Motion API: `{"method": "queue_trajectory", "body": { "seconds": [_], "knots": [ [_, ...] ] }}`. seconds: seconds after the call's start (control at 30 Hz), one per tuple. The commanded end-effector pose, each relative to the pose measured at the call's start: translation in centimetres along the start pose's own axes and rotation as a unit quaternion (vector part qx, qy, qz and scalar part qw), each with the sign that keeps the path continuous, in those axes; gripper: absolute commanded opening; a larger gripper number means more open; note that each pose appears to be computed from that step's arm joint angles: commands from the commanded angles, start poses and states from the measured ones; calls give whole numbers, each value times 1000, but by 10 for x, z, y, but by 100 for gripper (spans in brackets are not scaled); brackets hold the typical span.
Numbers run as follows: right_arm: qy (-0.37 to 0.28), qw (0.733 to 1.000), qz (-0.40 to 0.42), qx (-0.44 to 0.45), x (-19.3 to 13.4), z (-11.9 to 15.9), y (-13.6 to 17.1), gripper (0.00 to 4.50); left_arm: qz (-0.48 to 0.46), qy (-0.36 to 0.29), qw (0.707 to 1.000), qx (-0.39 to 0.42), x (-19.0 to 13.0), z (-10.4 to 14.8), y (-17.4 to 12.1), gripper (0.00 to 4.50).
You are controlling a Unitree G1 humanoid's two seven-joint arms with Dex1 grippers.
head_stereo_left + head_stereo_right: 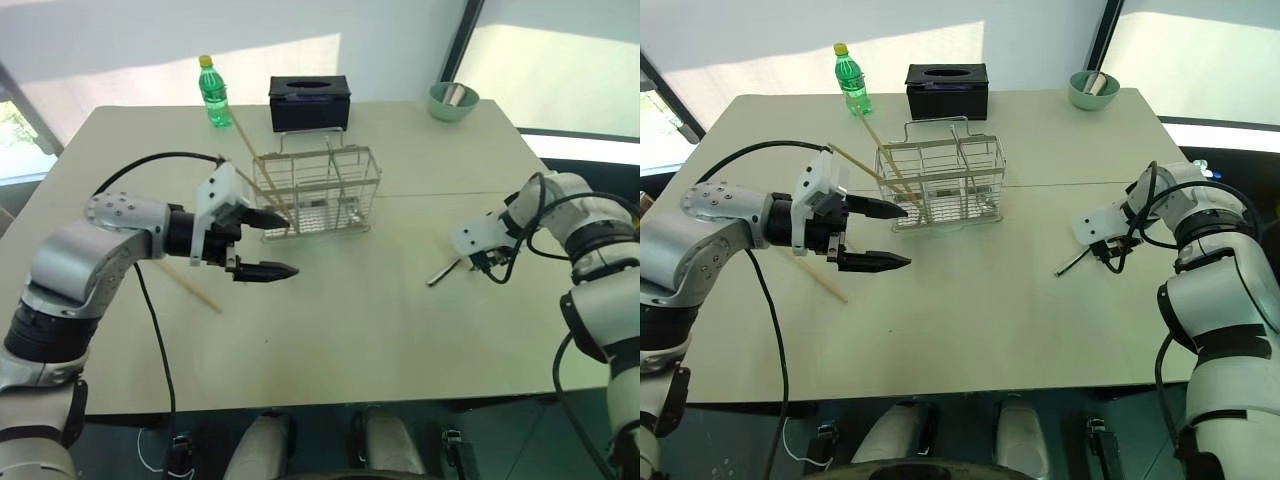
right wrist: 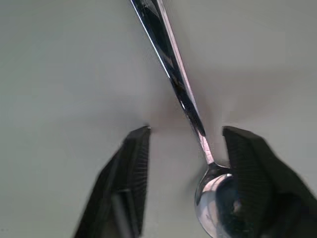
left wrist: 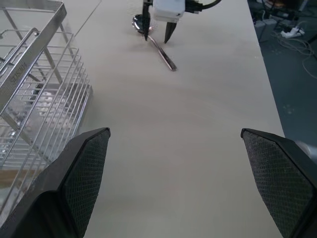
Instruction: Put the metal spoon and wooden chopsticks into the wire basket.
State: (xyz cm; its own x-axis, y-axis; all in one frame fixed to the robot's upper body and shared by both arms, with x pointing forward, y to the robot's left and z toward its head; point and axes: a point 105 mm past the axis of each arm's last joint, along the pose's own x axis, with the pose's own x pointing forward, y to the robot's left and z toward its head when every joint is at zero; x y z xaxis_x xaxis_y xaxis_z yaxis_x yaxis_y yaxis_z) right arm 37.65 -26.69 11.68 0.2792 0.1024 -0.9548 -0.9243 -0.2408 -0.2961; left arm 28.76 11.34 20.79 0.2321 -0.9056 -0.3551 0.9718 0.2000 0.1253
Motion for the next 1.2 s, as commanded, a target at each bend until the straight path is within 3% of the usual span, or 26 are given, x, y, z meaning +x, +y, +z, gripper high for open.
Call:
{"method": "queue_trajectory", "body": {
  "seconds": [0.03,0.07,0.37,0.53,0.67,0.77,0.83,0.9,1.07,1.2],
  "knots": [
    [-16,1000,-21,3,-8,5,-9,52,13,-21,1000,19,-6,16,2,450],
    [-18,1000,-19,4,-7,5,-8,3,15,-22,999,20,-6,17,3,450],
    [-40,999,-34,13,-13,6,-10,3,27,-30,999,19,-5,17,11,450],
    [-167,984,-59,-3,-32,38,-19,3,33,-39,998,21,-9,20,14,450],
    [-349,931,-103,-2,-76,84,-14,3,54,-50,997,25,-18,24,21,450],
    [-436,892,-115,36,-106,107,1,3,65,-55,996,27,-23,26,26,450],
    [-500,846,-156,99,-133,116,-7,3,74,-59,995,31,-25,29,31,450],
    [-558,784,-220,161,-163,121,-28,3,80,-66,994,33,-25,33,36,450],
    [-617,676,-318,247,-199,132,-68,3,77,-72,994,35,-20,36,40,450],
    [-613,650,-350,281,-193,142,-90,3,76,-77,993,38,-17,38,41,450]
  ]
}}
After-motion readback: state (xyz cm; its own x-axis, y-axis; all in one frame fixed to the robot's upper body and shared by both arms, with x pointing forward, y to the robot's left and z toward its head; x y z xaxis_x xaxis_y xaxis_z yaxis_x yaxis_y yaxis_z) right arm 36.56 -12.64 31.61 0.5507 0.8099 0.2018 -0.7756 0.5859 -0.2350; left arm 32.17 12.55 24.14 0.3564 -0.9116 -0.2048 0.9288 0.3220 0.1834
